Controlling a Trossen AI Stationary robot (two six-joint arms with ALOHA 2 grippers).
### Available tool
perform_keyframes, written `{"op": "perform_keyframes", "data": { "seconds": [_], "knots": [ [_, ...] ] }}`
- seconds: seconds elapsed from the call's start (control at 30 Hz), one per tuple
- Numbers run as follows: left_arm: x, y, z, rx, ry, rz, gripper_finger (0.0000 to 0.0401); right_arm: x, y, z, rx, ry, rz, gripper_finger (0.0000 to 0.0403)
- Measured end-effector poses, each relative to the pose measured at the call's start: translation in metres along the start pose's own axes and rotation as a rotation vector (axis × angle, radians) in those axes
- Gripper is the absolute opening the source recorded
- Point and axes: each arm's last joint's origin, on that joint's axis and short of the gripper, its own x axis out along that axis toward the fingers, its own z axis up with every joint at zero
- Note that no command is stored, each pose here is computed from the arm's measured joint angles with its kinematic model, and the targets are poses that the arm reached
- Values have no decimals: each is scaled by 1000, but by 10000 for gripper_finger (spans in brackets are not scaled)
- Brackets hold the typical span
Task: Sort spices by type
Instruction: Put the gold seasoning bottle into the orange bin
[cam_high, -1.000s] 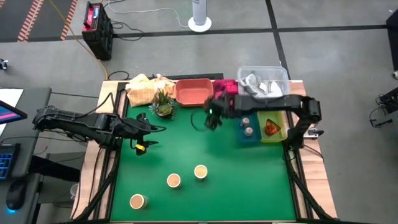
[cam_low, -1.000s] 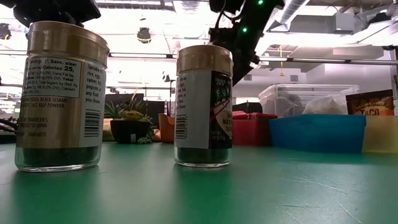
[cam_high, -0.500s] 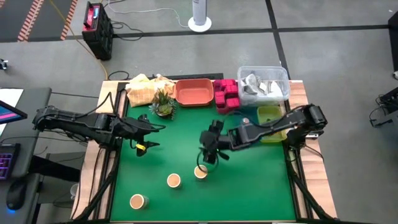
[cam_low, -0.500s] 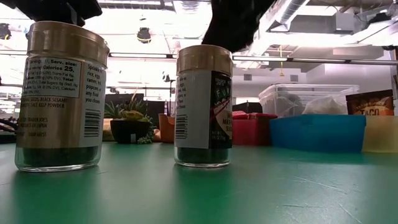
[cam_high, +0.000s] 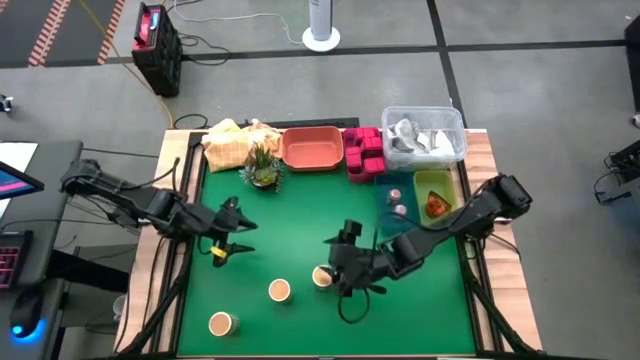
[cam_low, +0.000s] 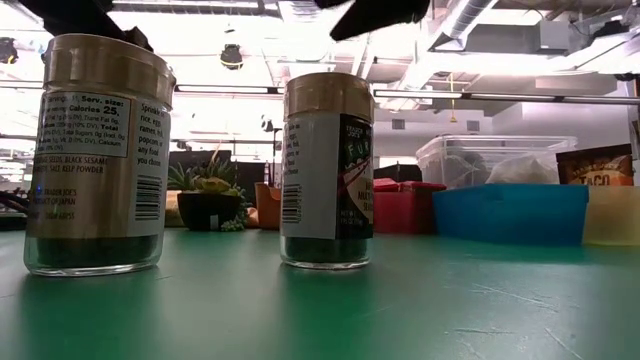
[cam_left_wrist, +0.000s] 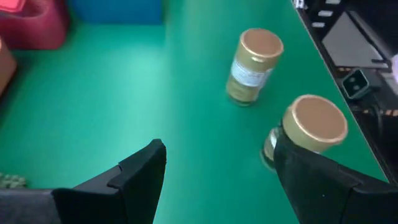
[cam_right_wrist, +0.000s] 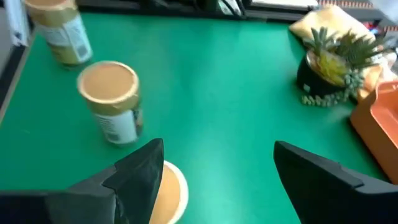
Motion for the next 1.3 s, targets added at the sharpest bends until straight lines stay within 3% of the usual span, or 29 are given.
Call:
{"op": "perform_keyframes", "data": {
  "seconds": [0.13, 0.3, 0.47, 0.6, 0.93, 1.3],
  "knots": [
    [-2, -12, 3, -11, 1, -26, 286, -5, 12, 0, 1, -35, 21, 331],
    [4, -28, 4, 32, 29, -39, 286, 13, 23, -10, -23, -19, 26, 335],
    [12, -37, 3, 64, 70, -44, 286, 27, 24, -17, -42, 35, 98, 370],
    [16, -39, -1, 73, 105, -36, 286, 29, 22, -15, -3, 50, 156, 396],
    [15, -38, -3, 71, 132, -24, 286, 31, 19, -19, -9, 110, 173, 399],
    [15, -37, -4, 51, 142, -20, 286, 62, 31, -44, -32, 190, 175, 399]
  ]
}}
